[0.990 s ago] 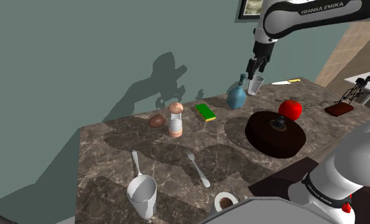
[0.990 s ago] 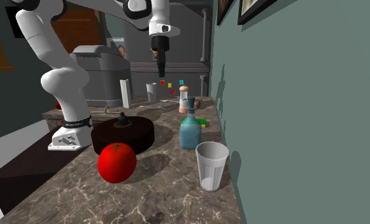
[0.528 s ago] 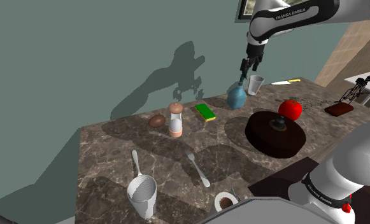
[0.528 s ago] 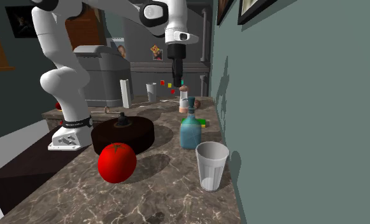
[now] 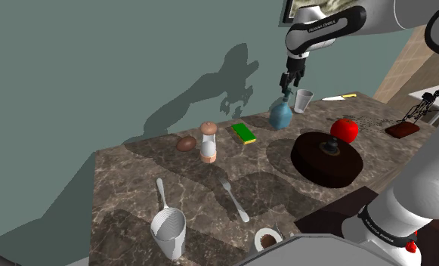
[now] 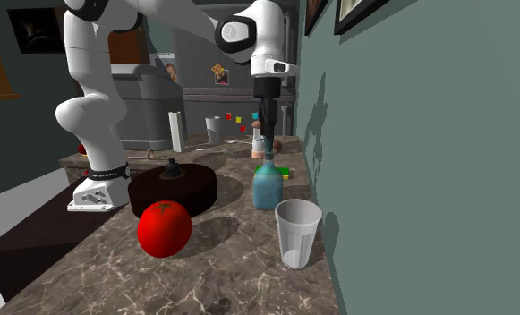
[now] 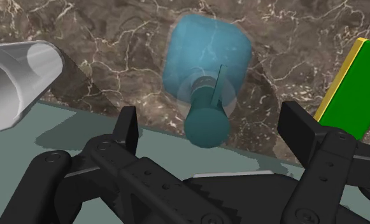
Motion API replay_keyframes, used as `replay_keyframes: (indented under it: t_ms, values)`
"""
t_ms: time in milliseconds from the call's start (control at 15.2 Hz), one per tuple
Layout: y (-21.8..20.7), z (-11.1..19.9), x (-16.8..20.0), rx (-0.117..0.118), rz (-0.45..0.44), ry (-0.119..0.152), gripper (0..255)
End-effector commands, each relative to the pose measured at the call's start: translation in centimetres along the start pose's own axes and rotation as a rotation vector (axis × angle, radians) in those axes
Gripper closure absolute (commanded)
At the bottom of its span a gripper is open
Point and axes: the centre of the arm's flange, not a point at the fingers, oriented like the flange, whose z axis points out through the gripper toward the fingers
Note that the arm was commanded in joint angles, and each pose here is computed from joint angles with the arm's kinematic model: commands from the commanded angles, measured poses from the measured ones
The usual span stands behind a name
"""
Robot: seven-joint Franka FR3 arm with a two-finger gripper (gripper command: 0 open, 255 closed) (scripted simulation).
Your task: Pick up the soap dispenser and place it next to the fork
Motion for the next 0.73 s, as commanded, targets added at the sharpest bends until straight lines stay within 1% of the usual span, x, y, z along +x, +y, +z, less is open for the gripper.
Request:
replay_keyframes:
  t_ms: [0,198,660]
  values:
    - [0.1,1.1,0.0,0.0,0.0,0.001,0]
    - [0.1,2.4,-0.1,0.0,0.0,0.001,0]
    - [0.1,2.4,0.0,0.0,0.0,0.001,0]
